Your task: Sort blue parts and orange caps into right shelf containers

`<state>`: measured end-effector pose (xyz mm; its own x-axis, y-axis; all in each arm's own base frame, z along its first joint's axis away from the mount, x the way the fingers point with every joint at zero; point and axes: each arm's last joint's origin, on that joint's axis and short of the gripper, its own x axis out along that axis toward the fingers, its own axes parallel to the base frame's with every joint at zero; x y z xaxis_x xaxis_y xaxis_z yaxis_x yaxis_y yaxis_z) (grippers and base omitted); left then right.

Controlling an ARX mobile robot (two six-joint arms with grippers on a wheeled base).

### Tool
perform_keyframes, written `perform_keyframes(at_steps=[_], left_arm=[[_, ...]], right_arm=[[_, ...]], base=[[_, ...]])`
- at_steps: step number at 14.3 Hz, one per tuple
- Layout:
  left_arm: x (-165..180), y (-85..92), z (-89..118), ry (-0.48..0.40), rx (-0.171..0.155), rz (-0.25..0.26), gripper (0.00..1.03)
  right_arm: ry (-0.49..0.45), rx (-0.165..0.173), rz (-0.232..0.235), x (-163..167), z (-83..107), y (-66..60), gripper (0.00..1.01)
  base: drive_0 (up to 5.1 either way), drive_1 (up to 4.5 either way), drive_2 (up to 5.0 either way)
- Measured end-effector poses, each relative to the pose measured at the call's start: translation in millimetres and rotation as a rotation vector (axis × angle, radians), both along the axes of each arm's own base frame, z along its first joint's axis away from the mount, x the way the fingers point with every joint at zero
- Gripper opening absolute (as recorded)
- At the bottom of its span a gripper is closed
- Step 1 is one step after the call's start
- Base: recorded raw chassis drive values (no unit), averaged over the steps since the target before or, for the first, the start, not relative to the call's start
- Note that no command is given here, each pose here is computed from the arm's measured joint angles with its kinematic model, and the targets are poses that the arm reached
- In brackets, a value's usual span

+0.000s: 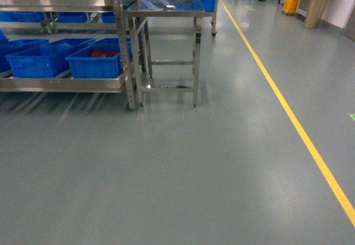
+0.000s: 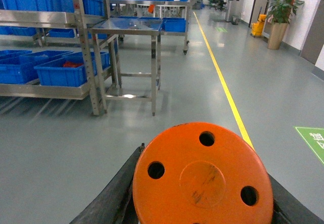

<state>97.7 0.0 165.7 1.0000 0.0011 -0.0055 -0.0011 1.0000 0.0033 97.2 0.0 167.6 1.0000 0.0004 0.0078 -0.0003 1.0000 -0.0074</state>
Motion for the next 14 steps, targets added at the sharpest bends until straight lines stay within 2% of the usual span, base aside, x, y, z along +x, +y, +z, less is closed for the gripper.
perform_keyframes(at_steps=[14], left_arm=[[0.0,0.0,-0.1,0.001,0.000,-0.001,0.43]], right_arm=[[0.006,0.000,0.000,0.0,-0.6,0.0,0.45]], base=[[0.0,4.22,-4.3]])
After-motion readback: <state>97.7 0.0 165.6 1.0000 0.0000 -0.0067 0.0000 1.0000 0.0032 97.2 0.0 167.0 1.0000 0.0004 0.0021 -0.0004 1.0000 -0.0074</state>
